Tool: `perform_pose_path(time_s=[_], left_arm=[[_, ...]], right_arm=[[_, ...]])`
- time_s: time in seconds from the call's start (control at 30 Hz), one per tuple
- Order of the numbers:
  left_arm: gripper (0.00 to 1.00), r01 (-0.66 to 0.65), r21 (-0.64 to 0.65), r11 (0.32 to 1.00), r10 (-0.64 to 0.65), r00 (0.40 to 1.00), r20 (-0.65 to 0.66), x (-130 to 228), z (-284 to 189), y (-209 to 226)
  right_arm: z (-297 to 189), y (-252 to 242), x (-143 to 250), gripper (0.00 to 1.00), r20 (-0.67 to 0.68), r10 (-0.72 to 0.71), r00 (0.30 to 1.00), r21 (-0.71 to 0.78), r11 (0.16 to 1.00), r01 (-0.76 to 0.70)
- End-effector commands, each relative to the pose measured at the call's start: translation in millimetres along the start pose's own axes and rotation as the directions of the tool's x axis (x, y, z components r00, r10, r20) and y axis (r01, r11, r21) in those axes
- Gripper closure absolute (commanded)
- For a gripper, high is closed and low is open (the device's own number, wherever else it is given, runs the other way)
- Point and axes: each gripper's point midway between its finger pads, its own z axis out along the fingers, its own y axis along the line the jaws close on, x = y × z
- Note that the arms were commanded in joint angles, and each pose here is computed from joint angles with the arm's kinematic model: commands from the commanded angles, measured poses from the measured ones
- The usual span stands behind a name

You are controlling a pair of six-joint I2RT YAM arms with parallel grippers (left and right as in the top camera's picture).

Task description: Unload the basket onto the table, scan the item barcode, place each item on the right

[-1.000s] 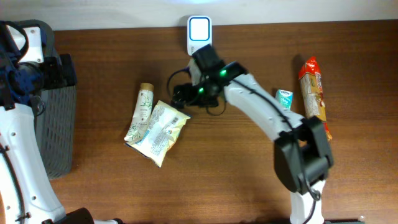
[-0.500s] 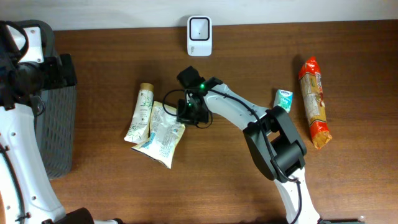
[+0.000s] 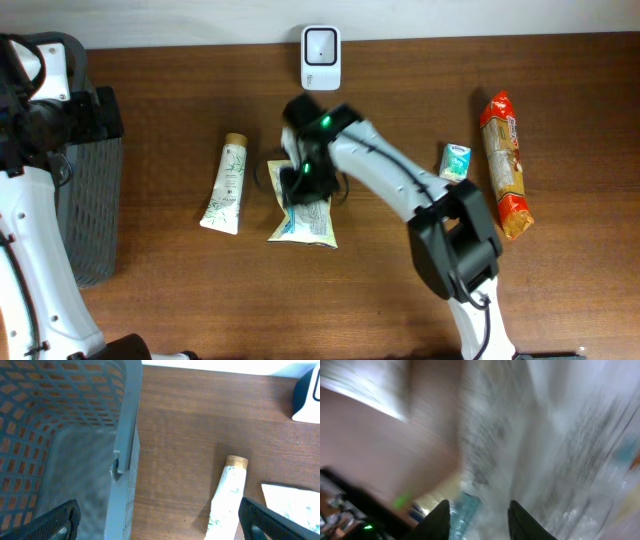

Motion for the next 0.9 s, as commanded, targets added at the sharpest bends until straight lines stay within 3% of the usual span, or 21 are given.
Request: perform_pose_path(time_s=[0.0, 0.07, 0.13, 0.2, 0.27, 0.3, 0.33, 0.43, 0.47, 0.53, 0.67, 0.8, 0.87], left_arm=[[0.01, -0.012, 0.006, 1.000, 0.012, 1.000, 0.017, -3.0, -5.5, -0.4], [0.01, -0.012, 0.006, 1.000, 0.012, 1.000, 0.017, -3.0, -5.5, -0.4], [0.01, -0.012, 0.006, 1.000, 0.012, 1.000, 0.017, -3.0, -5.5, -0.4], [0.01, -0.012, 0.006, 1.000, 0.012, 1.000, 0.017, -3.0, -5.5, -0.4], [0.01, -0.012, 0.005, 1.000, 0.012, 1.000, 0.017, -3.0, -5.5, -0.4], [0.01, -0.012, 0.006, 1.000, 0.012, 1.000, 0.017, -3.0, -5.5, -0.4], [0.01, -0.012, 0.006, 1.000, 0.012, 1.000, 0.017, -3.0, -5.5, -0.4], [0.01, -0.012, 0.005, 1.000, 0.012, 1.000, 0.017, -3.0, -5.5, -0.4], [0.01, -0.012, 0.006, 1.000, 0.012, 1.000, 0.017, -3.0, -5.5, -0.4], [0.01, -0.012, 0.006, 1.000, 0.012, 1.000, 0.017, -3.0, -5.5, -0.4], [0.01, -0.012, 0.006, 1.000, 0.012, 1.000, 0.017, -3.0, -5.5, -0.4], [0.01, -0.012, 0.006, 1.000, 0.012, 1.000, 0.017, -3.0, -5.5, -0.4], [0.01, -0.012, 0.006, 1.000, 0.012, 1.000, 0.017, -3.0, -5.5, -0.4]], right_arm=[[38.3, -47.2, 34.3, 0.66, -0.014, 0.217, 0.976, 0.254, 0.945, -0.207], [62.0, -61.8, 43.2, 0.73, -0.005, 0.294, 0.956, 0.242, 0.928, -0.284], [53.4, -66.4, 30.1, 0.73, 0.018, 0.288, 0.957, 0.210, 0.935, -0.286], [27.3, -79.3, 4.4, 0.55, 0.058, 0.131, 0.990, 0.242, 0.960, -0.141], [-7.6, -124.4, -14.4, 0.38, 0.102, 0.016, 0.995, 0.440, 0.896, -0.059], [-24.3, -135.3, -20.8, 0.36, 0.103, -0.011, 0.995, 0.468, 0.883, -0.039], [-42.7, -132.2, -29.1, 0.36, 0.122, -0.017, 0.992, 0.455, 0.890, -0.041], [-79.5, -51.4, -66.4, 0.35, 0.244, -0.123, 0.962, 0.204, 0.976, 0.073], [-76.7, -48.1, -72.5, 0.38, 0.279, -0.049, 0.959, 0.177, 0.984, -0.001], [-56.2, -53.4, -71.0, 0.55, 0.270, 0.066, 0.961, 0.153, 0.982, -0.110], [17.3, -77.8, -32.7, 0.57, 0.143, 0.230, 0.963, 0.190, 0.948, -0.255], [3.3, -86.0, -39.8, 0.38, 0.169, 0.210, 0.963, 0.193, 0.951, -0.242], [-82.8, -85.4, -53.7, 0.31, 0.271, 0.223, 0.936, 0.150, 0.951, -0.270]])
